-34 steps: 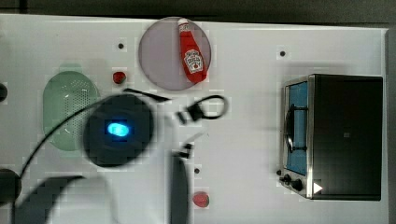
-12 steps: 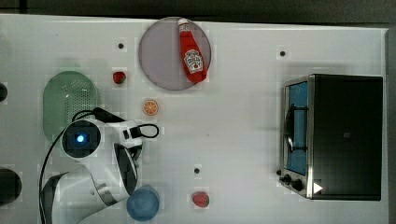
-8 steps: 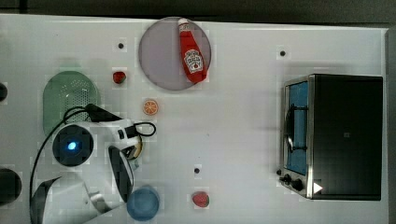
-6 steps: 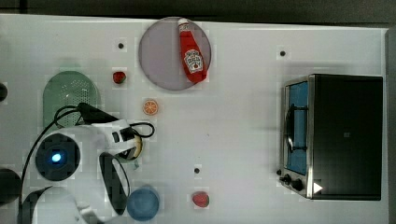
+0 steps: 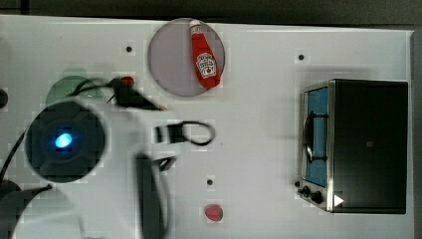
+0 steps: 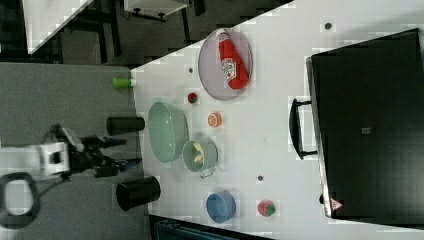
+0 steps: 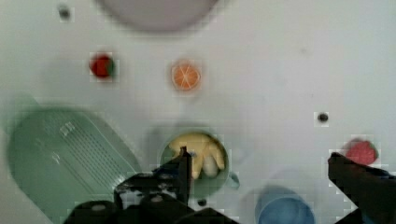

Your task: Pick Banana and place it in mug.

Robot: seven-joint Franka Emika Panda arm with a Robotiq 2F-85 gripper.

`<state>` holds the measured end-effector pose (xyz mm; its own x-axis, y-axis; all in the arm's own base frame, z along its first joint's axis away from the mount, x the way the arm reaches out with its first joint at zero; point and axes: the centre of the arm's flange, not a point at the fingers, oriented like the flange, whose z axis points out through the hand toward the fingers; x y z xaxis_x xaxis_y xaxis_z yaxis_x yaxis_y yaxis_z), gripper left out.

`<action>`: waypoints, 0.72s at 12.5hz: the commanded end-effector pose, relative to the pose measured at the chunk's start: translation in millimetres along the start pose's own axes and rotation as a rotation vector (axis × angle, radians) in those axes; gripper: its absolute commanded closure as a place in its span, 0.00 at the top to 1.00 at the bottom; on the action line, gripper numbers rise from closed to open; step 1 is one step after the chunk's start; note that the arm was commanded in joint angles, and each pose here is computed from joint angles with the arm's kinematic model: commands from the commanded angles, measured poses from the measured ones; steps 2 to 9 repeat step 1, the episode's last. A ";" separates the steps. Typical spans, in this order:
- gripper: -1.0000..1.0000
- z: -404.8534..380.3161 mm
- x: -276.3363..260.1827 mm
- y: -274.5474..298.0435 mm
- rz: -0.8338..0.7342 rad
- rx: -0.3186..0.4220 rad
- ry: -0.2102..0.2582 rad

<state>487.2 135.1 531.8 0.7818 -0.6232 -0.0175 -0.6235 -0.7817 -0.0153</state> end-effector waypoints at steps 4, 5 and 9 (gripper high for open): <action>1.00 -37.5 74.9 70.8 0.164 0.026 -0.016; 1.00 -37.5 74.9 70.8 0.164 0.026 -0.016; 1.00 -37.5 74.9 70.8 0.164 0.026 -0.016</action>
